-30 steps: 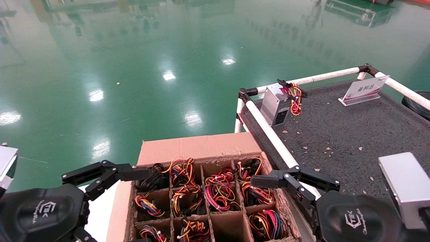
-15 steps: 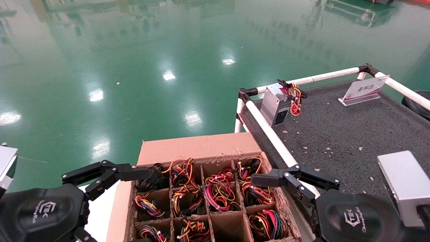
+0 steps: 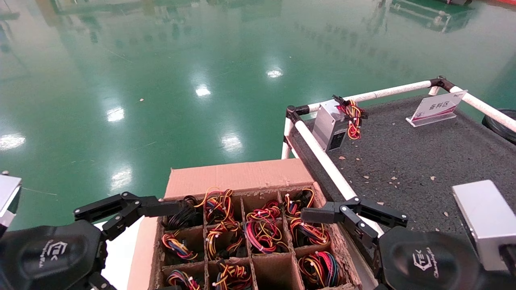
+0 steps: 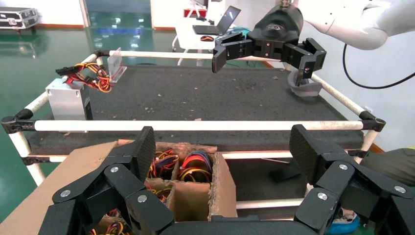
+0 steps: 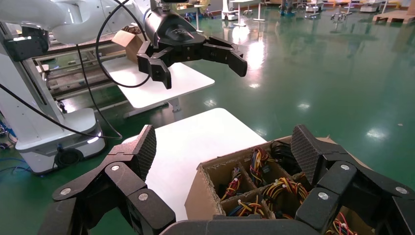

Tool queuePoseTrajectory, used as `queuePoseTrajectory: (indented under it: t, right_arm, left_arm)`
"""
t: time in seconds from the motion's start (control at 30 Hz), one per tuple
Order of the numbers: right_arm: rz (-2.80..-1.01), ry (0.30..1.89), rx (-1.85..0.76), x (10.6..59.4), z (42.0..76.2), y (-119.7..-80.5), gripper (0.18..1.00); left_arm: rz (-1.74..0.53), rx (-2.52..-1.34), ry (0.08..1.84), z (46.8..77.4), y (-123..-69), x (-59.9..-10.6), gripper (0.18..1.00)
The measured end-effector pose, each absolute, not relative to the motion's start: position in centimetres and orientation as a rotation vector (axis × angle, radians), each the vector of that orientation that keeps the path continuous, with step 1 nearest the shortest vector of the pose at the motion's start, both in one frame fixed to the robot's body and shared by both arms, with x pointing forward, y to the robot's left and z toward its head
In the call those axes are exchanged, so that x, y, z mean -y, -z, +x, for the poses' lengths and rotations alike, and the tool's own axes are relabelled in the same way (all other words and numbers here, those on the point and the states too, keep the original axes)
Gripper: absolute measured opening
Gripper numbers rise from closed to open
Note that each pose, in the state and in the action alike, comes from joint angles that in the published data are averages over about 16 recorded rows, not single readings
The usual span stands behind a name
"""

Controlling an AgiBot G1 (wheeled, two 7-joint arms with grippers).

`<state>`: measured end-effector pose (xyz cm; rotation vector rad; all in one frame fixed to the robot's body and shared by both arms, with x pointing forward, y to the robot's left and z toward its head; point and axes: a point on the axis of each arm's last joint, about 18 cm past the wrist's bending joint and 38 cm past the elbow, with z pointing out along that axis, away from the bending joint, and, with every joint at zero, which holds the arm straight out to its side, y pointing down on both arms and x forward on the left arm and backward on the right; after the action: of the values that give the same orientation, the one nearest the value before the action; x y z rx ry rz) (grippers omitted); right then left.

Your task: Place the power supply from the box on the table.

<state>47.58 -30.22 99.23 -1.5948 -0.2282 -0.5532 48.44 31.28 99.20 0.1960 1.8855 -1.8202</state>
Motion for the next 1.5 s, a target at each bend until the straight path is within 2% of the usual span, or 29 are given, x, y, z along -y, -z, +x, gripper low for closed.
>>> queuePoseTrajectory:
  t: [1.5]
  right_arm:
    - [-1.594, 0.554, 0.228, 30.23, 47.60, -99.24, 1.000]
  left_arm:
    - [0.196, -1.886, 1.820, 48.44, -99.20, -31.28, 1.001]
